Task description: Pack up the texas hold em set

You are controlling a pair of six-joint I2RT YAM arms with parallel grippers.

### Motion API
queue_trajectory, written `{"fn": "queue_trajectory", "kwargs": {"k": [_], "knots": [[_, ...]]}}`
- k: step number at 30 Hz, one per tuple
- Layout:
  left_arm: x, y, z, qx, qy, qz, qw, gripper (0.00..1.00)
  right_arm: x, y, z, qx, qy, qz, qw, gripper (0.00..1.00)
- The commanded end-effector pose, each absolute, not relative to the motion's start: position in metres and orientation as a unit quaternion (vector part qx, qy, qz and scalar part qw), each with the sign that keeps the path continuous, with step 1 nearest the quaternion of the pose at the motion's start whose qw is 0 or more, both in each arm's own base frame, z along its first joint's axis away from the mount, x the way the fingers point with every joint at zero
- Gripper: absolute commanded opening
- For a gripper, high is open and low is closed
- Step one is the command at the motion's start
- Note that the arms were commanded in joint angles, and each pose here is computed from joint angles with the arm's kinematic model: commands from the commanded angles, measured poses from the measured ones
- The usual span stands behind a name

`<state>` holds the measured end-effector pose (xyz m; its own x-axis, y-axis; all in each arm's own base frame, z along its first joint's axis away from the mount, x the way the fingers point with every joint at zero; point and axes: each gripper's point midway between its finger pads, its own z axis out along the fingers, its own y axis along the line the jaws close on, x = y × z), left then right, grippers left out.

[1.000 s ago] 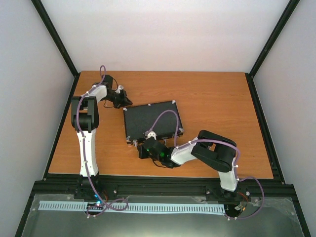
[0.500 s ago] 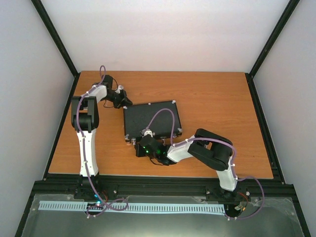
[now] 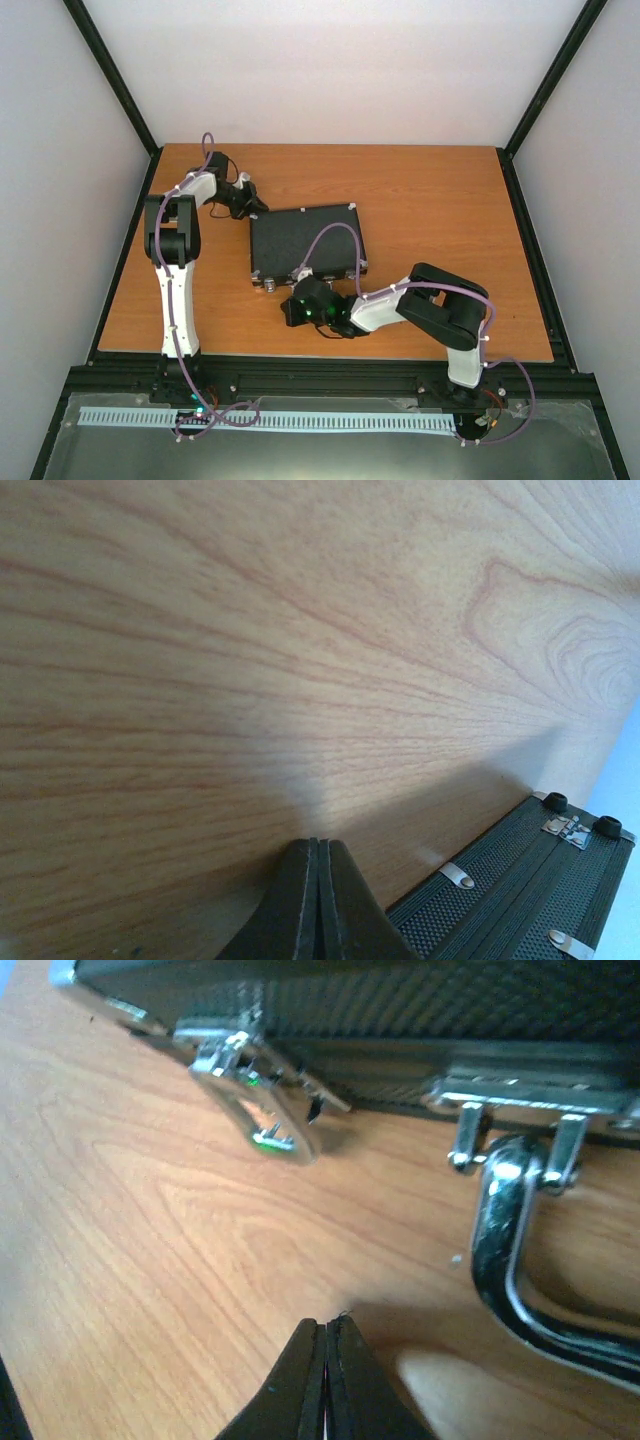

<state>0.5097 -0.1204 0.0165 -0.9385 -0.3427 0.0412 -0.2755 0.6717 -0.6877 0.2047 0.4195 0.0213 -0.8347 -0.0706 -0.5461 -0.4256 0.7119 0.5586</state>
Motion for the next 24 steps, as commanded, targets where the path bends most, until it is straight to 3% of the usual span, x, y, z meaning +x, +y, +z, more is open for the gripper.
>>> {"fn": "queue_trajectory", "kwargs": {"k": [1, 17, 24], "knots": [[0.485, -0.103, -0.052, -0.201, 0.935, -0.291, -0.009, 0.01, 0.194, 0.426, 0.037, -0.202, 0.866, 0.374, 0.263, 0.03], [0.480, -0.100, -0.053, -0.199, 0.938, -0.282, -0.011, 0.01, 0.216, 0.458, 0.041, -0.218, 0.851, 0.375, 0.295, 0.03], [0.479, -0.101, -0.051, -0.196, 0.939, -0.283, -0.008, 0.01, 0.229, 0.443, 0.023, -0.185, 0.876, 0.330, 0.301, 0.03]]}}
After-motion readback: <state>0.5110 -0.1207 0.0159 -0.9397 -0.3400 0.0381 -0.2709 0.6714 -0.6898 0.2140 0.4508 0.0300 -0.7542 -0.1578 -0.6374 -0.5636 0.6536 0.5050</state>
